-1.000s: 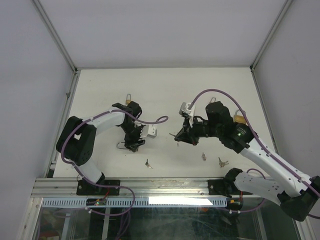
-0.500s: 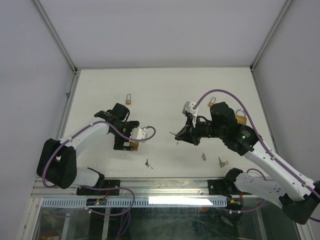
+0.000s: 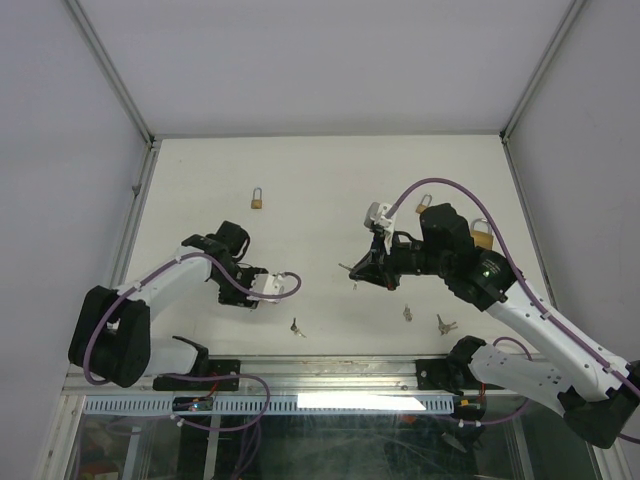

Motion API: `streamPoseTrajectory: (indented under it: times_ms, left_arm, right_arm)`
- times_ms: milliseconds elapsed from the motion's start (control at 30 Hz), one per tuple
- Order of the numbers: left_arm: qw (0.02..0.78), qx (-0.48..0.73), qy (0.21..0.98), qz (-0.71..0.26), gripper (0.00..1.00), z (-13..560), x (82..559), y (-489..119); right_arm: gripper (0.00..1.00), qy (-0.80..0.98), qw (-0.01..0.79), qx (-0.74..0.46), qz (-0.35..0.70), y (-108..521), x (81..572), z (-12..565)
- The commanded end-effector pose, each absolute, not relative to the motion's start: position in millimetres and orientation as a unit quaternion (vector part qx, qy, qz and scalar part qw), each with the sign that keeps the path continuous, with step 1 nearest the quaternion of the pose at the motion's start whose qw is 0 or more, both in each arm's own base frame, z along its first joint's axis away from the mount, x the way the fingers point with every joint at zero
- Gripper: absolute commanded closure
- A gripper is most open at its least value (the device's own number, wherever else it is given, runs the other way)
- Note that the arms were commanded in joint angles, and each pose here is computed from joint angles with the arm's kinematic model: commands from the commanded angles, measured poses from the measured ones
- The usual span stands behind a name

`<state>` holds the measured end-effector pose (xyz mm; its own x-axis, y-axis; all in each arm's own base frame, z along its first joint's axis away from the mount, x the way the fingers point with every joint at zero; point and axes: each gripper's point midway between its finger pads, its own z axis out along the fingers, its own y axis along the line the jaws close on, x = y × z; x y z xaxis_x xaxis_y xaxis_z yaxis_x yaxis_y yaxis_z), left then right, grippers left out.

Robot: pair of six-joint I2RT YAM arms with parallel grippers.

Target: Unlock with the key

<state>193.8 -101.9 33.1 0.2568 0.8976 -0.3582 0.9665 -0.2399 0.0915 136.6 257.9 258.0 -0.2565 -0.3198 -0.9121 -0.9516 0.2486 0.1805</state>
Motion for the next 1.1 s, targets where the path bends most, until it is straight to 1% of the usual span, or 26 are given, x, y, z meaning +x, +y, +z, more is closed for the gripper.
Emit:
streamPoseTrajectory:
  times_ms: [0, 67, 100, 133, 300, 433, 533, 600, 700, 800, 933, 1000, 1067]
  left_arm:
    - [0.161, 0.775, 0.6, -0.119, 0.52, 24.8, 206.7, -110.2]
    - [0.164, 0.779, 0.595, -0.108, 0.54, 21.1, 209.2, -107.9]
    - [0.164, 0.783, 0.59, -0.105, 0.58, 19.2, 208.5, -106.7]
    - [0.162, 0.785, 0.589, -0.105, 0.63, 17.5, 207.1, -106.2]
    - [0.163, 0.771, 0.599, -0.139, 0.99, 13.9, 197.3, -116.0]
    - [0.157, 0.762, 0.609, -0.156, 1.0, 19.7, 192.9, -122.8]
    - [0.136, 0.734, 0.633, -0.204, 1.0, 45.5, 181.5, -131.3]
    - [0.119, 0.699, 0.658, -0.254, 1.0, 73.2, 173.5, -143.3]
    - [0.052, 0.631, 0.682, -0.366, 1.0, 110.9, 144.8, -162.0]
    - [0.025, 0.553, 0.714, -0.43, 1.0, 128.4, 131.5, -179.1]
    - [0.013, 0.544, 0.716, -0.438, 1.0, 123.9, 130.0, -181.0]
    - [0.006, 0.522, 0.732, -0.438, 1.0, 122.8, 140.8, -184.0]
    - [0.024, 0.502, 0.748, -0.435, 1.0, 127.5, 159.5, -191.0]
  right_arm:
    - [1.0, 0.664, 0.417, -0.462, 0.415, 264.5, 138.5, 274.6]
    - [1.0, 0.663, 0.417, -0.462, 0.415, 264.1, 137.8, 275.5]
    - [1.0, 0.664, 0.417, -0.461, 0.415, 263.7, 137.6, 275.6]
    - [1.0, 0.664, 0.418, -0.461, 0.414, 263.4, 137.7, 275.3]
    - [1.0, 0.664, 0.422, -0.458, 0.413, 262.1, 138.1, 277.8]
    - [1.0, 0.665, 0.424, -0.457, 0.41, 260.7, 137.8, 280.4]
    - [1.0, 0.665, 0.426, -0.454, 0.412, 260.4, 137.4, 283.2]
    - [1.0, 0.663, 0.425, -0.454, 0.417, 261.2, 136.2, 285.0]
    - [1.0, 0.661, 0.427, -0.451, 0.422, 262.3, 135.9, 289.1]
    - [1.0, 0.657, 0.429, -0.45, 0.426, 262.9, 134.6, 293.7]
    - [1.0, 0.651, 0.436, -0.449, 0.43, 262.7, 133.5, 297.8]
    - [1.0, 0.648, 0.435, -0.451, 0.433, 262.7, 131.7, 299.6]
    - [1.0, 0.649, 0.435, -0.449, 0.434, 262.0, 130.9, 300.6]
